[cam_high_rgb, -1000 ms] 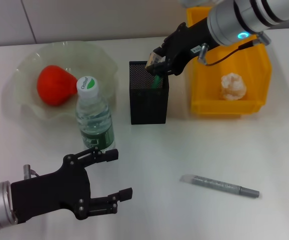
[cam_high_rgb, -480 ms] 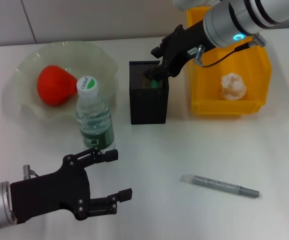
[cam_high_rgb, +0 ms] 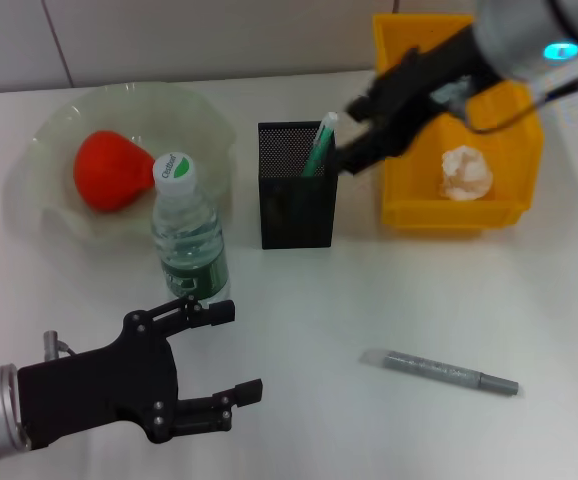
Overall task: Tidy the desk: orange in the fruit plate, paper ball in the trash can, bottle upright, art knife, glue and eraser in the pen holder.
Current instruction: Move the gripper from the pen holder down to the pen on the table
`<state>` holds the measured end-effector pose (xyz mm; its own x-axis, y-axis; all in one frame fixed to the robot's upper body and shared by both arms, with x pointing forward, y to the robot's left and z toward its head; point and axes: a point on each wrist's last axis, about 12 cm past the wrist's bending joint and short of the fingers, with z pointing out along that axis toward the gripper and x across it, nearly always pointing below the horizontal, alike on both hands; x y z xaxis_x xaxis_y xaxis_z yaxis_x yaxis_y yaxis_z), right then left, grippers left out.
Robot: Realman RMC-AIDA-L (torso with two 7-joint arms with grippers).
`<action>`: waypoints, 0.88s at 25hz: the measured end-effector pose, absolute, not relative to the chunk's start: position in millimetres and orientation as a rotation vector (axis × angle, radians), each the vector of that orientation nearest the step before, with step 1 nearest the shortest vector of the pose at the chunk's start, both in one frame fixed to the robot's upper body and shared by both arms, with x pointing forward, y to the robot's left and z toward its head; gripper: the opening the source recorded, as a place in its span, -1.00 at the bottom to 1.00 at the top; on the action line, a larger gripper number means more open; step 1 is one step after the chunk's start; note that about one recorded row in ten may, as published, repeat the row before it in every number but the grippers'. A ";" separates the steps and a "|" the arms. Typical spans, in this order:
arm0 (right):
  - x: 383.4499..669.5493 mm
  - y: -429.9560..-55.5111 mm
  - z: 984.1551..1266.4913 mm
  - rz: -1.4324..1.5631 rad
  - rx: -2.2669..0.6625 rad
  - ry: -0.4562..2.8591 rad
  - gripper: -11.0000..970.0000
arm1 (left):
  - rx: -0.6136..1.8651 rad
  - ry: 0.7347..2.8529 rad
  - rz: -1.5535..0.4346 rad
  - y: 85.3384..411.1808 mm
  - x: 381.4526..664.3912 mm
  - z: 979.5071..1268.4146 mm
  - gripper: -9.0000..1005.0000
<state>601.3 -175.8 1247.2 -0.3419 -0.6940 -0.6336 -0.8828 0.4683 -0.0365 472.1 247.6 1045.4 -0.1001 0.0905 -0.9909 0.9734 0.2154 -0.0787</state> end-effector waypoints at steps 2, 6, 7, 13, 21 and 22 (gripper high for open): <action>586.6 -183.1 1251.8 0.430 -1.304 2.216 0.43 | 1.075 1.444 -1.063 248.1 471.5 1045.1 0.69; 559.8 -195.7 1242.8 0.489 -1.364 2.401 0.43 | 1.073 1.447 -1.058 249.1 471.2 1044.8 0.69; 559.8 -195.7 1242.8 0.489 -1.364 2.401 0.43 | 1.073 1.447 -1.058 249.1 471.2 1044.9 0.69; 547.8 -198.8 1213.8 0.440 -1.451 2.507 0.43 | 1.073 1.444 -1.058 249.2 471.3 1045.4 0.69; 538.9 -187.6 1178.0 0.454 -1.700 2.503 0.42 | 1.072 1.445 -1.065 248.2 472.6 1046.2 0.69; 538.9 -187.6 1178.0 0.454 -1.700 2.503 0.42 | 1.071 1.445 -1.065 248.0 472.7 1046.3 0.69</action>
<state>538.9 -187.6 1178.0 -0.3801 -0.8955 -0.2315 -0.9198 0.3396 0.1966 472.7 248.0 1046.3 -0.1037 0.0878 -0.9907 0.9723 0.2188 -0.0824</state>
